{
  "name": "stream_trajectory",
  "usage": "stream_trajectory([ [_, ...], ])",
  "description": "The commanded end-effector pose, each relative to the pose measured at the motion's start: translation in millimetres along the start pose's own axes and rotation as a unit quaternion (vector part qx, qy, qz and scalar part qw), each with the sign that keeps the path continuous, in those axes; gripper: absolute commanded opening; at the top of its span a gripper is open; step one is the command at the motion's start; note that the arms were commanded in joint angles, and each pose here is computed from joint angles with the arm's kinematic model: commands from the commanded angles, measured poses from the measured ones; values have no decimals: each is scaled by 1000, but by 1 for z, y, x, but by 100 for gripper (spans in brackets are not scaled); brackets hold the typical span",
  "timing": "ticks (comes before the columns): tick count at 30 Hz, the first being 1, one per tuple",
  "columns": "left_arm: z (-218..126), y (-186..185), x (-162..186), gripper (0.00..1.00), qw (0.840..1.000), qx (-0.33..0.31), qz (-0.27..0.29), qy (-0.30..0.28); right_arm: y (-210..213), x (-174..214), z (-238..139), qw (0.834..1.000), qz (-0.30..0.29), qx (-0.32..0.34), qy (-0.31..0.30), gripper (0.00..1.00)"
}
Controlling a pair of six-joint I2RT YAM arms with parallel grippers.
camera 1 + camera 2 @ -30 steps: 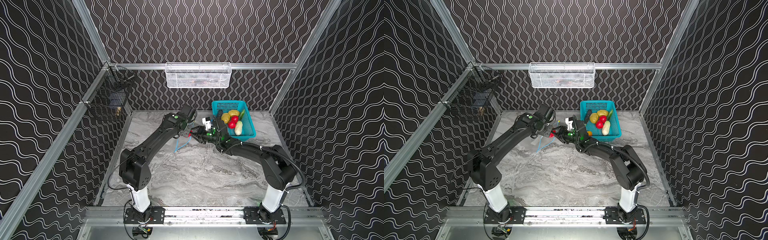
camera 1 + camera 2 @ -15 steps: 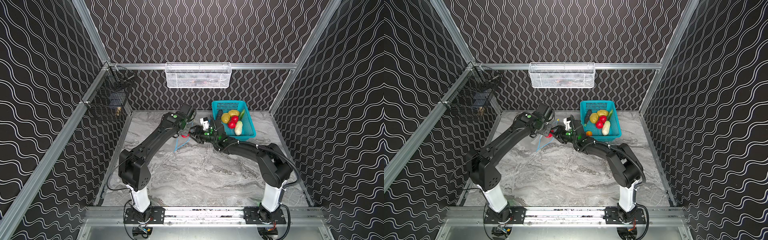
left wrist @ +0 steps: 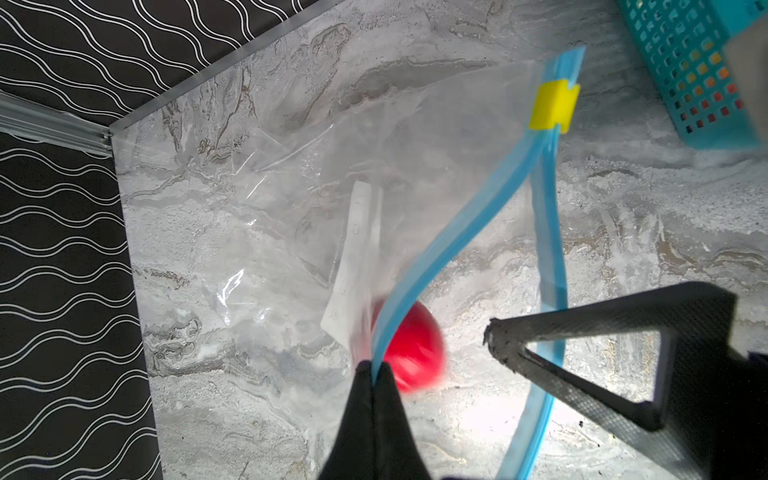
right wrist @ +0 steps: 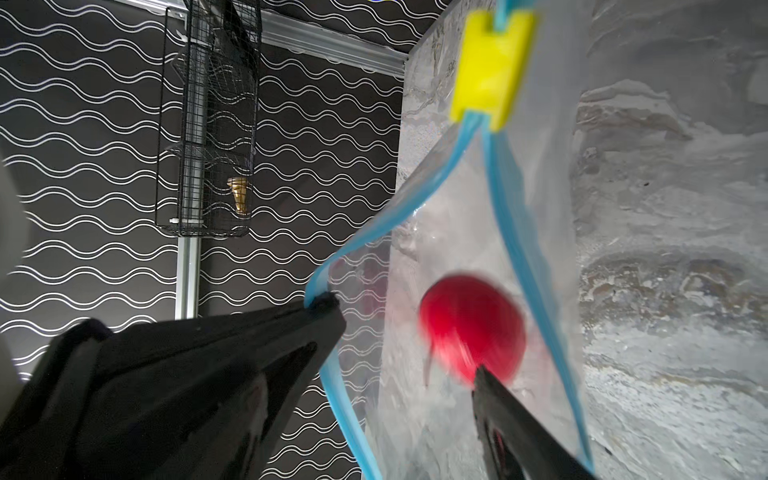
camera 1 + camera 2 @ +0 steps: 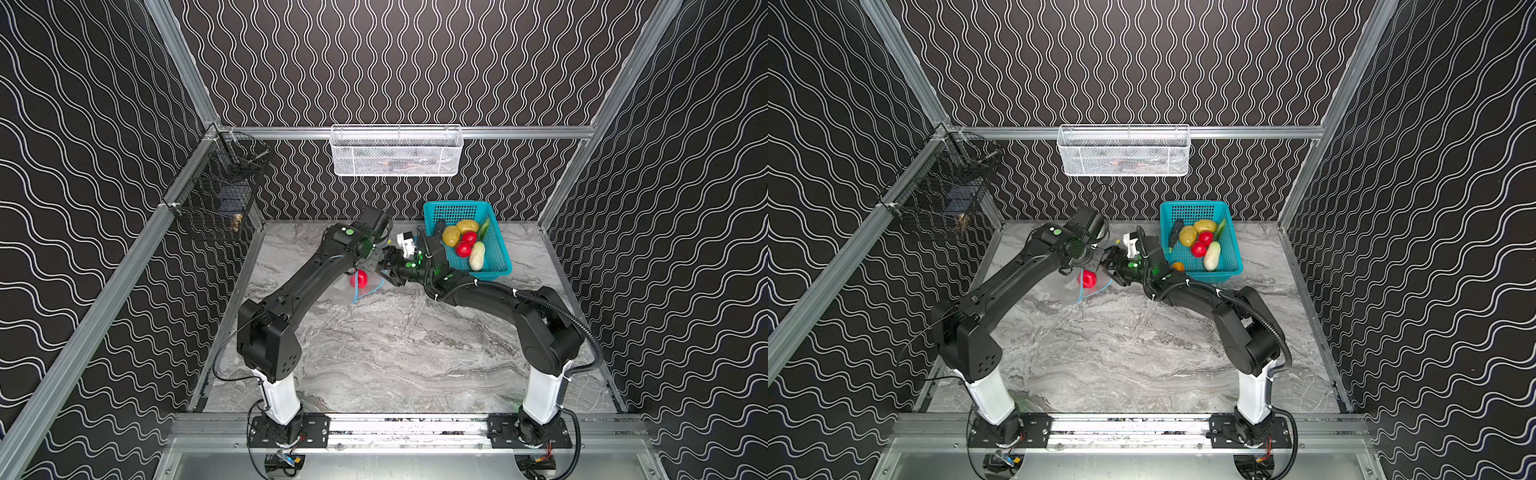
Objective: Place the food in the zip-top bag and seal the zipper
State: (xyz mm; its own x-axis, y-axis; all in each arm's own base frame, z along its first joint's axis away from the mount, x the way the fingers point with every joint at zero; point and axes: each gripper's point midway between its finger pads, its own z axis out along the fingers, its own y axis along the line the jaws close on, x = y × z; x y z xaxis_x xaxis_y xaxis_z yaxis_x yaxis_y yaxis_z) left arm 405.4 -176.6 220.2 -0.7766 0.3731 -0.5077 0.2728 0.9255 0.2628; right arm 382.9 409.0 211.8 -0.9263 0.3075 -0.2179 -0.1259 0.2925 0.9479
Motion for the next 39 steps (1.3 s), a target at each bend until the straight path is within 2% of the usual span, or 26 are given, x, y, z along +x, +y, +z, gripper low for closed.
stream_trajectory([
  [1,-2,-1,-2,0,1000,7,3,-2,13,-3,-2,1000,-9,-12,-9,79],
  [9,-3,2,-3,0,1000,-3,3,-4,27,-6,-7,999,-16,-25,-15,78],
  [19,-10,21,-14,0,999,-50,0,-19,32,-5,-17,999,-28,-19,-21,75],
  [25,-13,25,-18,0,998,-62,0,-25,47,-9,-30,998,-53,-17,-35,75],
  [32,-25,43,-33,0,994,-103,1,-44,21,-27,-41,990,-82,86,-76,76],
  [36,-30,47,-37,0,992,-113,4,-54,0,-30,-29,985,-86,137,-56,75],
  [39,-32,49,-39,0,992,-116,5,-57,-9,-30,-20,985,-83,139,-50,74],
])
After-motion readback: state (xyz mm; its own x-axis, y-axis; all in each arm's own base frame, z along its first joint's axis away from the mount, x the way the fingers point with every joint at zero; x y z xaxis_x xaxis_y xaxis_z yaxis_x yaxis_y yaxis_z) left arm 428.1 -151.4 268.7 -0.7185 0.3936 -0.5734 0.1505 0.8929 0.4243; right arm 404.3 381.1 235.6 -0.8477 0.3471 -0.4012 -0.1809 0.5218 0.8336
